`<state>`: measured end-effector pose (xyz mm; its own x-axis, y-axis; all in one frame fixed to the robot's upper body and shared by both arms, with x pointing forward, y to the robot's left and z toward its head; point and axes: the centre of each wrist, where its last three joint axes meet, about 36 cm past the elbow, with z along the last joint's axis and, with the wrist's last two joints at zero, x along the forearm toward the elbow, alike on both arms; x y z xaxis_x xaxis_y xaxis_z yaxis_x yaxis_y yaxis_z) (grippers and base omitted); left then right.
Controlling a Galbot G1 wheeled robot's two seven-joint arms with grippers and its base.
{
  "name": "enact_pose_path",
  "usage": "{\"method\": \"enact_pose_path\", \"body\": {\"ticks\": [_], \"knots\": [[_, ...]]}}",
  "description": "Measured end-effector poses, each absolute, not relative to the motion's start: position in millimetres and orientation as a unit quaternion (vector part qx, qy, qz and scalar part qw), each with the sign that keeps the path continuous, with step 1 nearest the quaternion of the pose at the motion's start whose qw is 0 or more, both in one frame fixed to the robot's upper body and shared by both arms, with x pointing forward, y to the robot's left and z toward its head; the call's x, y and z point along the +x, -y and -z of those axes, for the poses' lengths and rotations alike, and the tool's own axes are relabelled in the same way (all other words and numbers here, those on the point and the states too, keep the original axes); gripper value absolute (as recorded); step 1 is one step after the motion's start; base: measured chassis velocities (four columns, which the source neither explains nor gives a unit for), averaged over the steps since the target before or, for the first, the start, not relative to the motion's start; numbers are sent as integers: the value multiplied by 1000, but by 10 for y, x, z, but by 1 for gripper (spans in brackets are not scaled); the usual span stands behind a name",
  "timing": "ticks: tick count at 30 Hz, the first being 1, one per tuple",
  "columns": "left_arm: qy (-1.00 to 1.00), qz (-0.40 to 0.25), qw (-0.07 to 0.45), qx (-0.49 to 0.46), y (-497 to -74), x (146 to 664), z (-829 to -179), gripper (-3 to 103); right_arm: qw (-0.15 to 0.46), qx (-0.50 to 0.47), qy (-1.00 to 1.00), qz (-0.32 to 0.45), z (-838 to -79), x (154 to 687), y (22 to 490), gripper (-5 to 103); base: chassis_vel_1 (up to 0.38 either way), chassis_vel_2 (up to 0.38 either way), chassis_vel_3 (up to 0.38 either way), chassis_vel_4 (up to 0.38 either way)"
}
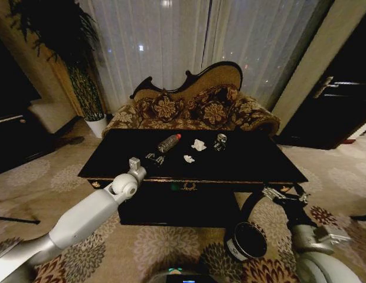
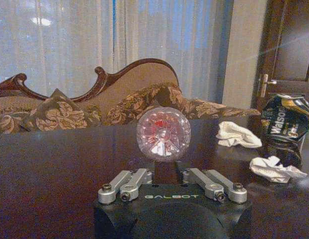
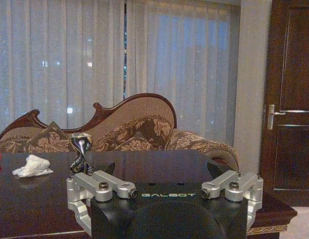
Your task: Move to the front of the table and place the trash on the table into the trash bin.
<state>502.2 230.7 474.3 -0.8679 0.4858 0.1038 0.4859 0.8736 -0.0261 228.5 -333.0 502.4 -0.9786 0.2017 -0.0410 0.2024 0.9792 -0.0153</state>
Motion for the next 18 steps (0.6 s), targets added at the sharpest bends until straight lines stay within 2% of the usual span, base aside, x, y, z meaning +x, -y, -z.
{"method": "enact_pose_path", "body": {"ticks": [1, 2, 4, 5, 8, 10, 12, 16, 17, 18], "knots": [[967, 2, 54, -251, -2320, 5008, -4744, 19, 20, 101, -995, 10, -5024, 2285, 3329, 100, 0, 0, 0, 0], [967, 2, 54, -251, -2320, 5008, -4744, 19, 20, 101, -995, 10, -5024, 2285, 3329, 100, 0, 0, 0, 0], [967, 6, 54, -250, -2358, 4958, -4744, 8, 20, 100, -995, 9, -5029, 2283, 3324, 100, 0, 0, 0, 0], [967, 8, 54, -250, -2368, 4935, -4743, 8, 21, 99, -995, 10, -5036, 2284, 3322, 100, 0, 0, 0, 0], [967, 11, 54, -251, -2382, 4883, -4742, -1, 23, 97, -995, 10, -5053, 2287, 3315, 100, 0, 0, 0, 0], [966, 15, 54, -254, -2384, 4837, -4748, 10, 25, 96, -995, 10, -5065, 2287, 3310, 100, 0, 0, 0, 0], [965, 16, 54, -254, -2384, 4824, -4747, 10, 25, 96, -995, 10, -5066, 2287, 3309, 100, 0, 0, 0, 0], [964, 22, 48, -261, -2362, 4731, -4790, 31, 25, 95, -995, 9, -5078, 2274, 3295, 100, 0, 0, 0, 0], [964, 22, 48, -261, -2362, 4731, -4790, 31, 25, 95, -995, 9, -5078, 2274, 3295, 100, 0, 0, 0, 0], [963, 25, 44, -264, -2352, 4709, -4810, 36, 25, 95, -995, 9, -5077, 2274, 3293, 100, 0, 0, 0, 0]]}}
